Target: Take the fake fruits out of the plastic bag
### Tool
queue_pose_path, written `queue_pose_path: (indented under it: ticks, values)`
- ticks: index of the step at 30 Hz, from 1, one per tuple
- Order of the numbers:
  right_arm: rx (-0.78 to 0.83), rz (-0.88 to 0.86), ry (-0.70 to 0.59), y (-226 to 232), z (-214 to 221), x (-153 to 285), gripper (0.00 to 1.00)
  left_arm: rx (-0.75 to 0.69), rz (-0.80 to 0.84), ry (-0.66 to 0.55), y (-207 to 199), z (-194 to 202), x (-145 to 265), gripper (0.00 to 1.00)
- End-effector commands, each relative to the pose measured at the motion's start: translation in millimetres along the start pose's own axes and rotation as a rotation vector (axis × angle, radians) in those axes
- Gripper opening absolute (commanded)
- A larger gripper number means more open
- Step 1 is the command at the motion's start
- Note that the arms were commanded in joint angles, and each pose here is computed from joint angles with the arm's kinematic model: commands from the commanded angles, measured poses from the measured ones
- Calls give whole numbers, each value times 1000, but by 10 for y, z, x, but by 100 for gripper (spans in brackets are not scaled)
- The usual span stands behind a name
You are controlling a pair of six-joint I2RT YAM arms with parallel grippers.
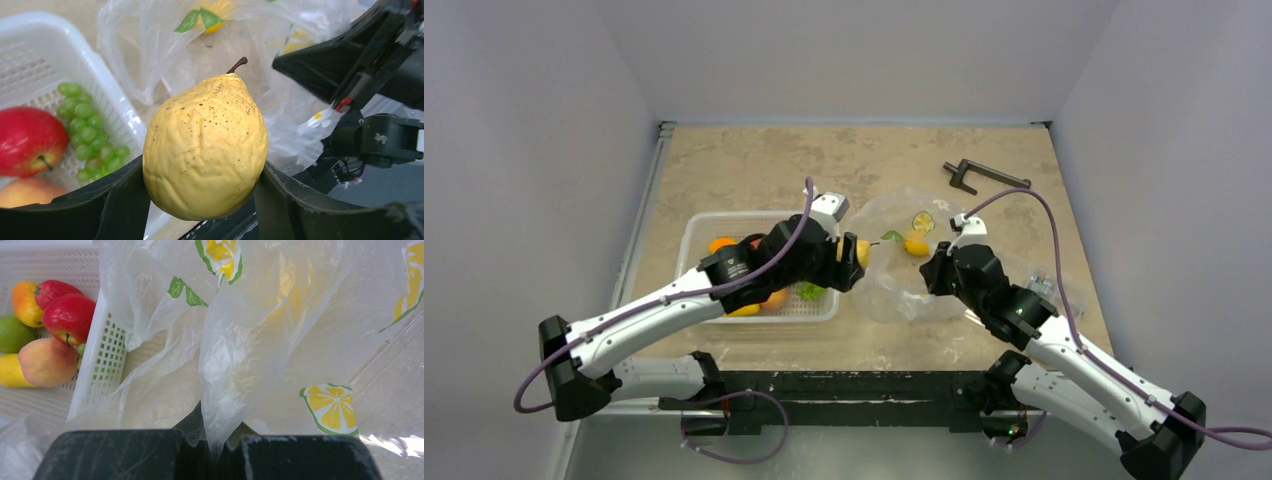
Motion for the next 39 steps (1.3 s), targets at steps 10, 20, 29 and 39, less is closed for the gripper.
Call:
queue_pose_path:
  ticks: [10, 20, 29, 39]
  values:
    - [23, -104, -1, 128, -3, 21, 0, 140, -271, 133, 633, 926, 373, 15]
    - [19, -124, -7, 137, -4, 49, 0, 98, -359, 246, 735, 1061, 138, 17]
    - [15, -119, -14, 132, -14, 49, 0, 111, -383, 273, 765, 1161, 108, 50]
    - [26, -128, -5, 149, -2, 30, 0, 126, -383, 229, 799, 1174, 233, 78]
Point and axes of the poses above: each gripper's point midway between its finger pads, its own x axis back along the fingers, its own y axis along the line the jaws close on, z = x × y, the point moved 4 cm from there along x, back along the fingers, and after that the axes turned 14 degrees about -x, right-handed, at the moved point
